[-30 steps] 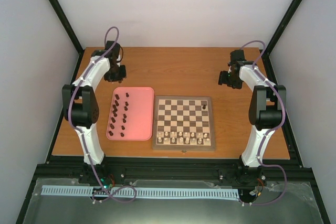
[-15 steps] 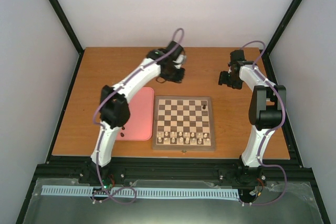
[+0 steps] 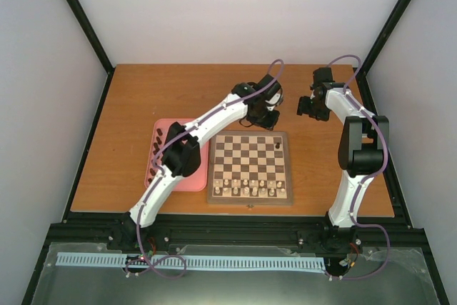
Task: Set up the chess pieces on the board
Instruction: Place the chess piece on the chessboard, then pick up the chess piece from the storage box.
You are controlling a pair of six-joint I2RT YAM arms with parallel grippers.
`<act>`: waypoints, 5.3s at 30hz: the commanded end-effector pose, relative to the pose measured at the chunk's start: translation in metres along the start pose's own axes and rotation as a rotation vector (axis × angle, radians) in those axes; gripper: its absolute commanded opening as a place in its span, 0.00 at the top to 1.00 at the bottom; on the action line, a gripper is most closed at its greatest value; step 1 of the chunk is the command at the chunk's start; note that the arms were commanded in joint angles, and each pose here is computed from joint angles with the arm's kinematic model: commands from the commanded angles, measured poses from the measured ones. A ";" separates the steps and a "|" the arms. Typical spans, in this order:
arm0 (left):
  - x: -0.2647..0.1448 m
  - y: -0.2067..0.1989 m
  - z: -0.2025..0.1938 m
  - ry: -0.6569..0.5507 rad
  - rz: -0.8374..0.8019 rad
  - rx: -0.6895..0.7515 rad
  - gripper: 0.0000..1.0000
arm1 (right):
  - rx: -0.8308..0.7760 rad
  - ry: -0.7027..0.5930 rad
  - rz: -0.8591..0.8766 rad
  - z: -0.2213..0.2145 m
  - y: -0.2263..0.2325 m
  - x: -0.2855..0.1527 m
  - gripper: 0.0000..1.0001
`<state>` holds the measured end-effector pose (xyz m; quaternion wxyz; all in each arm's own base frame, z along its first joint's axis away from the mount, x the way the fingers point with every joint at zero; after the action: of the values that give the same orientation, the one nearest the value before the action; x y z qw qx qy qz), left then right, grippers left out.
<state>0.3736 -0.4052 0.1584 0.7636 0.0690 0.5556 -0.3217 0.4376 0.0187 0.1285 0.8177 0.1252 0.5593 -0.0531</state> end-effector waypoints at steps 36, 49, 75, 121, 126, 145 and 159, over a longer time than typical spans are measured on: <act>0.037 -0.038 -0.014 0.048 -0.049 0.059 0.99 | 0.002 0.005 -0.016 -0.003 -0.007 0.006 0.28; 0.049 -0.037 -0.014 0.048 -0.057 0.056 0.97 | 0.000 0.008 -0.020 -0.004 -0.007 0.007 0.28; 0.059 -0.032 -0.015 0.047 -0.030 0.066 0.87 | -0.001 0.019 -0.022 -0.005 -0.008 0.011 0.28; -0.069 -0.020 0.026 -0.175 0.030 0.113 0.41 | -0.001 0.010 -0.004 -0.002 -0.005 0.009 0.28; -0.141 0.031 0.031 -0.273 0.158 0.052 0.26 | 0.005 0.015 0.004 -0.003 -0.004 0.010 0.28; -0.180 0.253 -0.137 -0.100 0.516 -0.531 0.27 | -0.024 0.026 0.027 -0.005 0.011 0.011 0.28; -0.114 0.289 -0.127 -0.025 0.481 -0.542 0.34 | -0.032 0.031 0.019 -0.007 0.012 0.014 0.28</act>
<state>0.3964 -0.0713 0.1337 0.7979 0.0000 0.6020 0.0298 0.4361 0.0304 0.1211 0.8131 0.1240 0.5676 -0.0354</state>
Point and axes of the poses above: each gripper's point midway between its finger pads, its own x axis out along the fingers, its own y axis along the line the jaws close on, z = x × y, the point moved 6 cm from there along -x, back along the fingers, and after that the axes turned 4 degrees about x, right-handed, at the moved point
